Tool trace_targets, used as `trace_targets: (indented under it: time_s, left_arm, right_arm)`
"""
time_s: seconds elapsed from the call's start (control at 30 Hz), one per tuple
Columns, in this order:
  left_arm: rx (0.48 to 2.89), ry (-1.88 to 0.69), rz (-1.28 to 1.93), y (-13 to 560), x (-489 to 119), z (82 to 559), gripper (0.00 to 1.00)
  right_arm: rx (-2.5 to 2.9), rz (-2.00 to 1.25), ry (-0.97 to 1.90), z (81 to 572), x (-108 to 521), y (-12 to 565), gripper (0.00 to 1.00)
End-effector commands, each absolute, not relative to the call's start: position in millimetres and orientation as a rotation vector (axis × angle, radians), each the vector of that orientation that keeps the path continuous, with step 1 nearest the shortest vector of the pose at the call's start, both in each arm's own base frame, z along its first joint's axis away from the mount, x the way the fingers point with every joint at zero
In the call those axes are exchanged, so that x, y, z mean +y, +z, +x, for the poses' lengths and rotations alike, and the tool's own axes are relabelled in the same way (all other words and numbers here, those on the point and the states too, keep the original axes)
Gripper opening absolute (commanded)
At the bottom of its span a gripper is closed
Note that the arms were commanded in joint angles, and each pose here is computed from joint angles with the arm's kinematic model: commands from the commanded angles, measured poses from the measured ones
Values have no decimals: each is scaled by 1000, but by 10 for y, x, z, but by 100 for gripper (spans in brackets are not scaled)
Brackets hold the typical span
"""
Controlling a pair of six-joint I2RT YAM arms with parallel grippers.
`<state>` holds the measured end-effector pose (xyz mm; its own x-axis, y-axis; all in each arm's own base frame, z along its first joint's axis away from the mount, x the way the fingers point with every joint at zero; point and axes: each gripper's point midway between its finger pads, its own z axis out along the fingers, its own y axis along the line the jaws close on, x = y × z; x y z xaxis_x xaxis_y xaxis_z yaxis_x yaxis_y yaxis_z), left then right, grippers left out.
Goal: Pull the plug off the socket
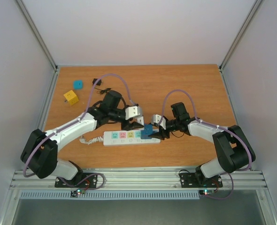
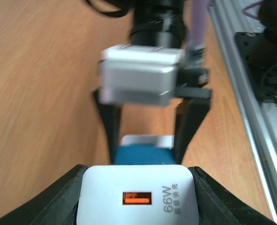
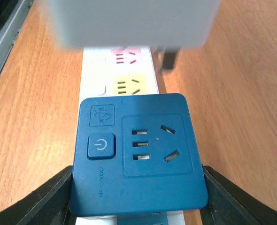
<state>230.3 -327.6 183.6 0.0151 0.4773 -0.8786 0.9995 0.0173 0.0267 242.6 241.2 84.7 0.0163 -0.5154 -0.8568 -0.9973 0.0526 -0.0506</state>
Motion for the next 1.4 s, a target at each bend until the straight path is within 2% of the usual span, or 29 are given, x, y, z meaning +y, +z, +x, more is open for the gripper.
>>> trace_targets:
  time_s: [0.0, 0.23, 0.33, 0.47, 0.57, 0.87, 1.37]
  left_arm:
    - [1624, -841, 1457, 2049, -2936, 2534, 24]
    - [1763, -497, 1562, 1935, -2170, 2897, 26]
    - [1803, -289, 1570, 1981, -1725, 3306, 26]
    - [1930, -132, 1583, 1977, -1242, 3737, 27]
    - [1980, -58, 1606, 1953, -1001, 3982, 27]
    - [2126, 385, 1753, 1446, -378, 4668, 27]
    - [2243, 547, 1841, 735, -122, 5051, 31]
  right_arm:
    - [1660, -1568, 755, 2459, 2303, 703, 29]
    - [1670, -1566, 760, 2457, 2301, 706, 30]
    - [1674, -1564, 763, 2458, 2301, 706, 30]
    - [1675, -1567, 764, 2451, 2299, 704, 31]
    - [1675, -1569, 760, 2452, 2296, 697, 31]
    - [1688, -1559, 754, 2476, 2294, 692, 31]
    - [1705, -1550, 753, 2512, 2299, 687, 31]
